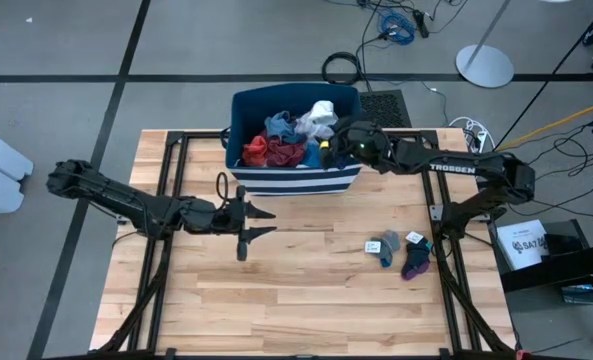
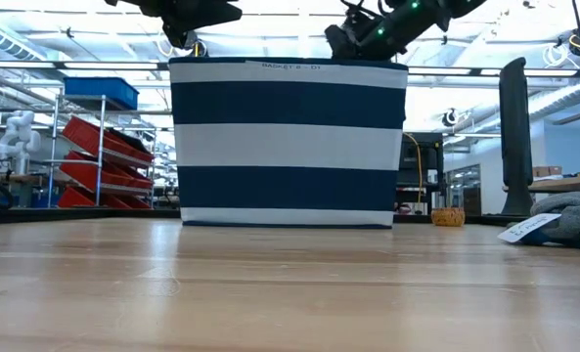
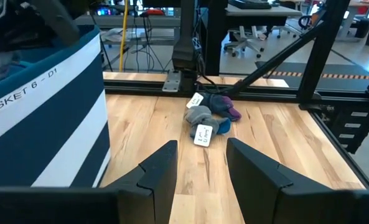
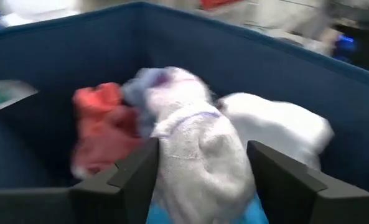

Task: Sort clothes
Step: Put the purple socks into the blue laundry organizer, then put the gray socks into the blue laundry organizer

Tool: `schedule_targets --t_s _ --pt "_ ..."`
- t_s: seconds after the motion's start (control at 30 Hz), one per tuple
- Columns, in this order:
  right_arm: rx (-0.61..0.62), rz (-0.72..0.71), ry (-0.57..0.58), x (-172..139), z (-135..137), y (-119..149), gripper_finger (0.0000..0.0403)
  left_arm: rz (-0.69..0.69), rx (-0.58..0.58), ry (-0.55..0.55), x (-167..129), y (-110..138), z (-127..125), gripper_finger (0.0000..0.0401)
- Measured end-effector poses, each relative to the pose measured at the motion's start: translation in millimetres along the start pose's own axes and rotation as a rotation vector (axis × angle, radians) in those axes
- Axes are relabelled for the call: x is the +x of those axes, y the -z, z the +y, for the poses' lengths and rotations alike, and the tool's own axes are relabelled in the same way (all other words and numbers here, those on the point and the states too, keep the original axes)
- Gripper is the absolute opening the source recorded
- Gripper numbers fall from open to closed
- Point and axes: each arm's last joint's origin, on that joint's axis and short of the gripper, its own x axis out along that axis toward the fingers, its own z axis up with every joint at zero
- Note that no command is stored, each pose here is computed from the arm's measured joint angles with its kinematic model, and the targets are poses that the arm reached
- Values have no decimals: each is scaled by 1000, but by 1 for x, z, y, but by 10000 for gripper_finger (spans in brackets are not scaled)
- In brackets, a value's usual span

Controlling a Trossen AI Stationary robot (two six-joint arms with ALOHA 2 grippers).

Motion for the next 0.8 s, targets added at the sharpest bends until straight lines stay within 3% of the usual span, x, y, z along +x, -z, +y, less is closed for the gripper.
schedule_targets --t_s 0.13,0.3,0.53,0.63,0.8 --pt "11 -30 142 -3 -6 -2 230 1 1 0 0 0 0 148" --pt "9 -60 159 -9 -5 -7 216 1 1 0 0 0 0 148" --pt "62 -251 324 -30 -18 -33 208 0 3 5 0 0 0 148" --pt "62 -283 246 -49 -23 -43 208 -12 16 6 0 -4 0 148" --pt "87 -241 9 -83 -22 -45 208 -40 70 6 0 -11 -1 148"
